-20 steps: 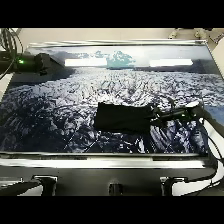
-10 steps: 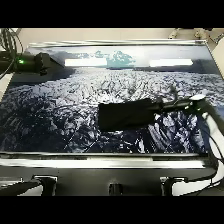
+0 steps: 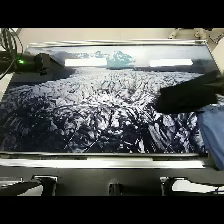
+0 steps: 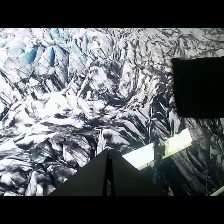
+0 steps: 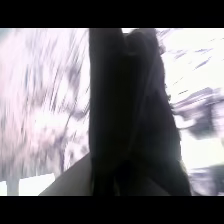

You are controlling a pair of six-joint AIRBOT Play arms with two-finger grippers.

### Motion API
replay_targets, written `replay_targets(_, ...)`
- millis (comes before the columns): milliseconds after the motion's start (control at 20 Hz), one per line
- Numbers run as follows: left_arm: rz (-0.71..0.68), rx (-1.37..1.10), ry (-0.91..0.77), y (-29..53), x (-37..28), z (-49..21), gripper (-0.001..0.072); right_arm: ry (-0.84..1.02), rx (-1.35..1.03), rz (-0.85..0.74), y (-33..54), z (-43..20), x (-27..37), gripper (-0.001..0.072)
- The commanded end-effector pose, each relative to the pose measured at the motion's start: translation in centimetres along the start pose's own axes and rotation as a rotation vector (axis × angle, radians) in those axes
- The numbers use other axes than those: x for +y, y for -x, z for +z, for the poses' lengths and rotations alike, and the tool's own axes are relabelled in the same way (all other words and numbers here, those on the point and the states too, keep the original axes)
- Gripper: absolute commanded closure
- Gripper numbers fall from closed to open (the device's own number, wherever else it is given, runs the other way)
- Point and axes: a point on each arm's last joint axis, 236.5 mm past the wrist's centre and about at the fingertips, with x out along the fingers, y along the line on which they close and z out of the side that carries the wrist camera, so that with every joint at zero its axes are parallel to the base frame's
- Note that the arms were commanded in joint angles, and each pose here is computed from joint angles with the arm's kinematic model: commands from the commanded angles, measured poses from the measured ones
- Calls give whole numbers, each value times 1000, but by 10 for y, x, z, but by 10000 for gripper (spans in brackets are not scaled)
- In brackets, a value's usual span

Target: Fold the clothes and pants, and hang the long-sleeved shirts on hangers.

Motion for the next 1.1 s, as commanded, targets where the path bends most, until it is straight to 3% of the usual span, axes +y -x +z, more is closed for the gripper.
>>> replay_targets(0,0,-2,-24,0,0,0,681,-151,-188,-90,83,33,-37,678)
replay_targets(250,-8,4,-37,-2,-5,-1,680,-396,-463,-124,163,61,-84,679)
replay_targets(500,-26,18,-72,-6,-16,-6,681,-507,-495,-149,194,45,-108,678)
replay_targets(900,-30,21,-74,-6,-18,-7,681,-707,-236,-616,211,-56,-192,677)
replay_targets(1050,-30,21,-74,-6,-18,-7,680,-771,-147,-708,204,-94,-214,677)
